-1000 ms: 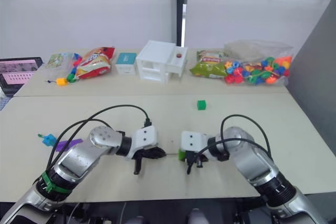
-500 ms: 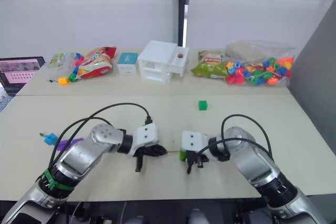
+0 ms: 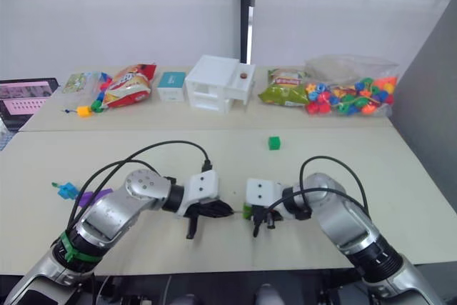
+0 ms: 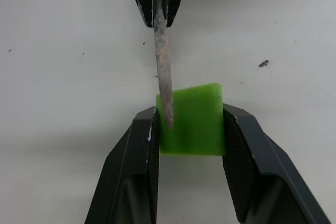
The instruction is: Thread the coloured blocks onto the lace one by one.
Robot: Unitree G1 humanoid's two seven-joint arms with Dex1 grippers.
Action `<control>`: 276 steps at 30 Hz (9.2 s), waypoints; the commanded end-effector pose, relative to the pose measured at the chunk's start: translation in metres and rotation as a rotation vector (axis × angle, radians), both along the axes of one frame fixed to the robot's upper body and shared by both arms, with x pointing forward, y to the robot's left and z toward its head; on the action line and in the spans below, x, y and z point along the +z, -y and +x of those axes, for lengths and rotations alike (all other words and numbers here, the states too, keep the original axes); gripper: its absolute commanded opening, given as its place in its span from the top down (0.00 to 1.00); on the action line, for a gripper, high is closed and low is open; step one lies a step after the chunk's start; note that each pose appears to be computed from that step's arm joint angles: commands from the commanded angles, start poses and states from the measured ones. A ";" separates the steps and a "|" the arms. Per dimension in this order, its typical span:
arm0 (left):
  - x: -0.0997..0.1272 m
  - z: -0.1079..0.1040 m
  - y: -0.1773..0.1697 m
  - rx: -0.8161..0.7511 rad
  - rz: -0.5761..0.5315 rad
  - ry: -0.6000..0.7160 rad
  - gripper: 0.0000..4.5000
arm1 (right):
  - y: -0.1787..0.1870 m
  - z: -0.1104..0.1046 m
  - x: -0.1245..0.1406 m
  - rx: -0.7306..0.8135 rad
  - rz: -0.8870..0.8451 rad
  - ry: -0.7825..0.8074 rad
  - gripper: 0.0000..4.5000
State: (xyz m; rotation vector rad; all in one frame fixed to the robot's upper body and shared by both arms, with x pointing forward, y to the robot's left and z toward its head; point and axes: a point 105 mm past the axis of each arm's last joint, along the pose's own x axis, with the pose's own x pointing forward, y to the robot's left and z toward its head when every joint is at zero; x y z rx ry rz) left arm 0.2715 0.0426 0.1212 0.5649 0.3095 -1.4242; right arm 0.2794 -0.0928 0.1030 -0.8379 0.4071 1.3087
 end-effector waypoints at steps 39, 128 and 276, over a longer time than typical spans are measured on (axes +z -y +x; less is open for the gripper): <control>0.005 -0.001 -0.010 0.155 0.146 -0.080 1.00 | -0.016 -0.023 -0.019 0.008 -0.019 -0.063 0.75; 0.020 -0.004 -0.027 -0.003 -0.055 -0.072 0.48 | -0.014 -0.024 -0.021 -0.037 -0.019 -0.066 0.75; -0.040 0.010 0.047 -0.057 0.108 0.035 0.41 | 0.049 -0.013 -0.010 -0.202 -0.030 -0.102 0.00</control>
